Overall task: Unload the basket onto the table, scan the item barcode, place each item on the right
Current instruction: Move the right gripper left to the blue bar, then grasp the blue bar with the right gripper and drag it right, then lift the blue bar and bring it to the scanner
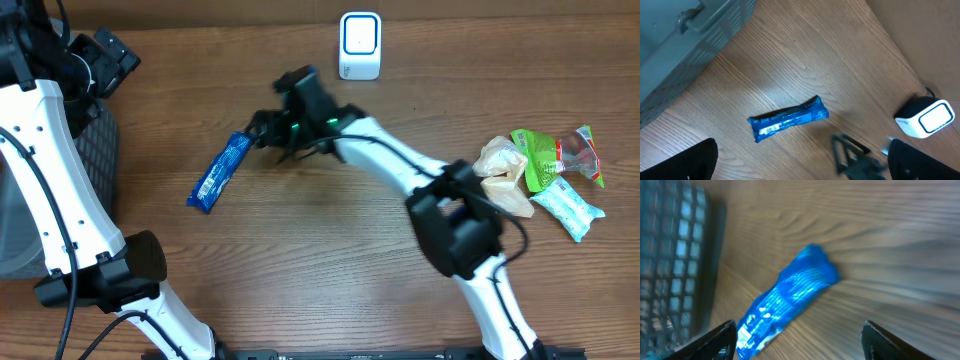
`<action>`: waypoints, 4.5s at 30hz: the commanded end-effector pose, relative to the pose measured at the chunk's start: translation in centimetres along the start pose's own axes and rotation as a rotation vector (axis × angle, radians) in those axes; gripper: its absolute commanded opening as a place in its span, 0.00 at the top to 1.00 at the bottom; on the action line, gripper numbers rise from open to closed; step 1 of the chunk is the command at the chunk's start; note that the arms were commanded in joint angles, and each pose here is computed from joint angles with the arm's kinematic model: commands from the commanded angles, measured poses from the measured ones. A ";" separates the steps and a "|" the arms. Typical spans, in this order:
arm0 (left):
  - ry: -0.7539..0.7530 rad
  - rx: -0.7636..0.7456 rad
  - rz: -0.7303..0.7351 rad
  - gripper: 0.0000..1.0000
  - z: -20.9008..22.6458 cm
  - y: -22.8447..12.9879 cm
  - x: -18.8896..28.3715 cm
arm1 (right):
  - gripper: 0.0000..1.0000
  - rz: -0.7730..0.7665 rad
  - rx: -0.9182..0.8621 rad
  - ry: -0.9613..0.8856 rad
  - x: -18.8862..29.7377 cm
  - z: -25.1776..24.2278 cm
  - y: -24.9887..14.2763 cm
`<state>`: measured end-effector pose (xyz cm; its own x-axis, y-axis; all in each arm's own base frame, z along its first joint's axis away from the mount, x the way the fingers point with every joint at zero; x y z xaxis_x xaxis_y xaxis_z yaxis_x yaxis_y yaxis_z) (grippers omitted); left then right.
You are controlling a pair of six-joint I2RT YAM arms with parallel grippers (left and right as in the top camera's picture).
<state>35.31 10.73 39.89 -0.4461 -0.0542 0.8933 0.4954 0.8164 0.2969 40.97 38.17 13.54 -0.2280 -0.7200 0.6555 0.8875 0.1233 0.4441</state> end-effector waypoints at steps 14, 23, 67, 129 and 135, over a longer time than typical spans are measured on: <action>-0.028 -0.001 -0.024 0.00 -0.2 -0.5 1.4 | 0.25 -0.054 0.373 -0.168 -7.8 3.0 -2.4; -0.027 -0.001 -0.023 0.00 -0.2 -0.5 1.4 | 0.39 -0.043 0.355 -0.347 -7.9 0.8 -2.9; -0.028 -0.001 -0.024 0.00 -0.2 -0.5 1.4 | 0.04 0.529 0.356 0.027 10.8 -11.9 -2.0; -0.029 -0.005 -0.022 0.00 -0.3 -0.6 1.4 | 0.96 -0.036 -0.046 0.459 34.0 -8.7 6.2; -0.029 -0.005 -0.022 0.00 -0.3 -0.6 1.4 | 0.96 -0.068 -0.022 0.373 33.8 -9.5 7.2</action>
<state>35.33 10.72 39.90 -0.4468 -0.0543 0.8930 0.4955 0.8161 0.2975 43.52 7.90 30.93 -0.0909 -0.9277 0.3621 0.9092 0.0710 0.4102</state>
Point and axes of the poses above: each gripper's point midway between its finger pads, its own x axis back along the fingers, its own z axis along the line the jaws close on, y = z × x, the point moved 9 cm from there along x, back along the fingers, and after that the axes turned 6 degrees about x, right-handed, at the moved point
